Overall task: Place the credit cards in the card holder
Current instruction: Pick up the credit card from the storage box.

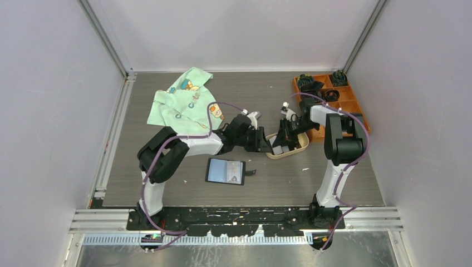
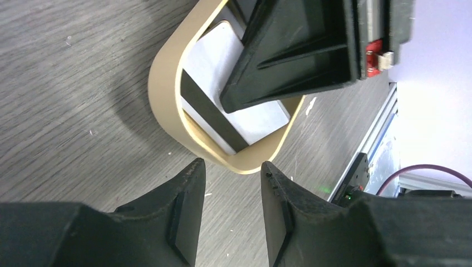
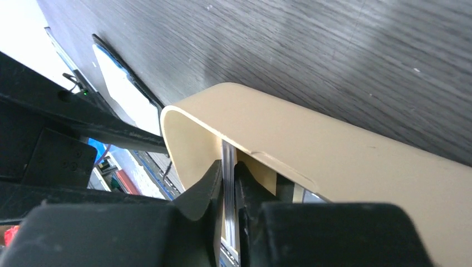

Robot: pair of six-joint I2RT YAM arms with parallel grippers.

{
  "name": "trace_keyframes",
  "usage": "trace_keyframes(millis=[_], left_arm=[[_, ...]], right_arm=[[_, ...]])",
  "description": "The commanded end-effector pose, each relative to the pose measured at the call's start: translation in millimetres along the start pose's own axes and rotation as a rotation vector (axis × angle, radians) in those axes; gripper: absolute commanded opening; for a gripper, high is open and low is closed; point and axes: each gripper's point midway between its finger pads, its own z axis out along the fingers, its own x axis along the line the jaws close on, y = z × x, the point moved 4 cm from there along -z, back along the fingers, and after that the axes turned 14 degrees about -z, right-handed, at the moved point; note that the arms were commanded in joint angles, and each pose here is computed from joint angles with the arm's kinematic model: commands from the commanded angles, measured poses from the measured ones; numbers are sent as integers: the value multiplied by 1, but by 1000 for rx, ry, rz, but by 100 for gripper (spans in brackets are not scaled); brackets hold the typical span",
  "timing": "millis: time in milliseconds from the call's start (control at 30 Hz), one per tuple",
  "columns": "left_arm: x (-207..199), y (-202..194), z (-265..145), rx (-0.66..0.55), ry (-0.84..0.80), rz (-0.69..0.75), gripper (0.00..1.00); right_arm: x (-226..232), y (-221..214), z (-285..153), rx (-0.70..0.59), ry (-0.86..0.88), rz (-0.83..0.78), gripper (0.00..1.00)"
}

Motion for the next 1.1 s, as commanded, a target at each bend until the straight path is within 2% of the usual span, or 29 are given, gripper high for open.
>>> trace_keyframes(millis=[0,100,333,467,700,1067], left_arm=[[-36,20,-31,-96,-66,99,43],[-42,23,-49,-124,-64,139,44],[-49,19,-102,-196,-66,227,45],[-38,5,-132,-230,-71,244,46],[-14,-21,-168,-279,-78,203,47],[15,-41,-191,-325,-49,146,48]], right_arm=[[13,8,-3,-24,70,-25,11],[17,10,-9,-30,85,-39,1],[21,10,-13,-43,114,-43,1],[23,10,-13,-45,141,-47,1],[12,7,-25,-55,120,-49,7],[4,4,-20,-37,96,-27,20]])
